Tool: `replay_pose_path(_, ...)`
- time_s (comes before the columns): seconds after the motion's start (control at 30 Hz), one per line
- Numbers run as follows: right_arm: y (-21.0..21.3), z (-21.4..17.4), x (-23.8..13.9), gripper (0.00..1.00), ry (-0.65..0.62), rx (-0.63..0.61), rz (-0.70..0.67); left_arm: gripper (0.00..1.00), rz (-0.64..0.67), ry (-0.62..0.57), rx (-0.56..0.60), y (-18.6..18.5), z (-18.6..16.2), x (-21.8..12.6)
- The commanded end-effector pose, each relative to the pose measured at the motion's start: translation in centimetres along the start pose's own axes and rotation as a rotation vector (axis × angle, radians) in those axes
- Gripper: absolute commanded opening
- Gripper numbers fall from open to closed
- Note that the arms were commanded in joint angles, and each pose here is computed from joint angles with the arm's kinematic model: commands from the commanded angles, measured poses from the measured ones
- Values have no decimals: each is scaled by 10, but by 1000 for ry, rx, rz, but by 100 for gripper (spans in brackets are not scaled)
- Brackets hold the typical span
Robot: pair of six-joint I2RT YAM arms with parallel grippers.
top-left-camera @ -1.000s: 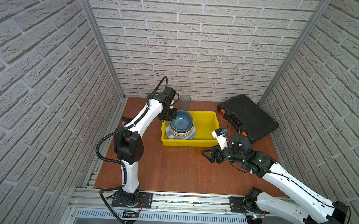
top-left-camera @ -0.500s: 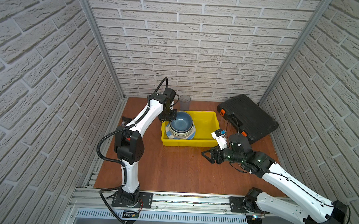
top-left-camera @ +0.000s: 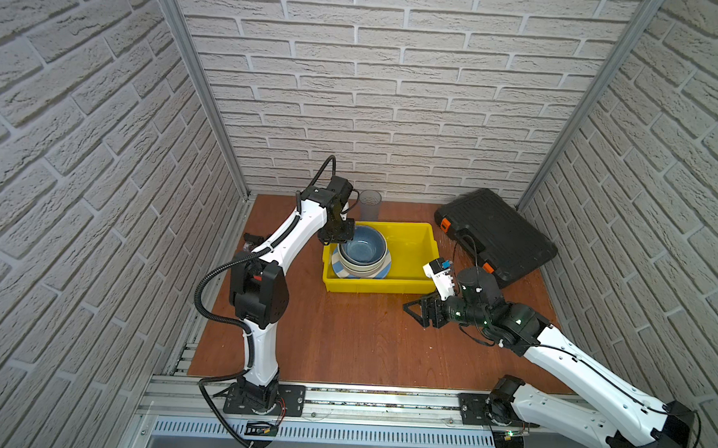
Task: Place the mixed dishes into the plastic bin
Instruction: 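Lower the blue bowl into the green bowl and open the left gripper, then move the left gripper out of the bin to the clear pink cup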
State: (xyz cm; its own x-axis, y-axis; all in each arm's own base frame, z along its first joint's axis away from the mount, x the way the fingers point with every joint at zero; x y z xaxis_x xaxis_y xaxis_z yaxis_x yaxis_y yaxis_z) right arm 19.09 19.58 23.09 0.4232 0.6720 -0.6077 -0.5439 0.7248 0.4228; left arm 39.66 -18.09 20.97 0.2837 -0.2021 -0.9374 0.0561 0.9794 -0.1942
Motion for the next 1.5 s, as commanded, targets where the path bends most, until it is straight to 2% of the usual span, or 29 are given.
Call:
replay_pose_path(0.0, 2, 1, 1, 75, -17, -19, 9, 21, -46, -59, 21, -10, 7, -18)
replay_pose_path(0.6, 3, 2, 2, 75, -20, -15, 14, 32, -39, -113, 21, -9, 5, -51)
replay_pose_path(0.9, 3, 2, 0, 75, -20, -19, 11, 39, -2, -160, 9, 9, 21, -68)
replay_pose_path(1.03, 3, 1, -1, 75, -18, -23, 6, 46, 8, -189, -42, 26, 34, -70)
replay_pose_path(1.17, 4, 3, -6, 75, -22, -37, 2, 48, 2, -225, -105, 45, 46, -68)
replay_pose_path(1.27, 4, 4, -9, 76, -26, -45, -1, 50, 5, -254, -169, 63, 55, -64)
replay_pose_path(1.37, 3, 3, -11, 77, -28, -49, -7, 57, 25, -299, -240, 85, 67, -58)
replay_pose_path(1.47, 4, 4, -11, 77, -27, -50, -5, 58, -9, -327, -316, 103, 82, -51)
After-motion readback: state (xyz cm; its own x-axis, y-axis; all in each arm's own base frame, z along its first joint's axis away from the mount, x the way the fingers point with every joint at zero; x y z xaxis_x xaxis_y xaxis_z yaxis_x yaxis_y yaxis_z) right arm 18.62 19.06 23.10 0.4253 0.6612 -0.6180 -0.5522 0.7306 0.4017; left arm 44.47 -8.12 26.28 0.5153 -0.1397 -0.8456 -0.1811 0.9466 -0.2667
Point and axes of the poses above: each gripper's point midway between its finger pads, its own x axis out along the fingers, its own y axis along the line the jaws close on, z = x × y, the point moved 4 cm from there along -x, back along the fingers, and after that the axes turned 6 degrees about -x, right-handed, at the moved point
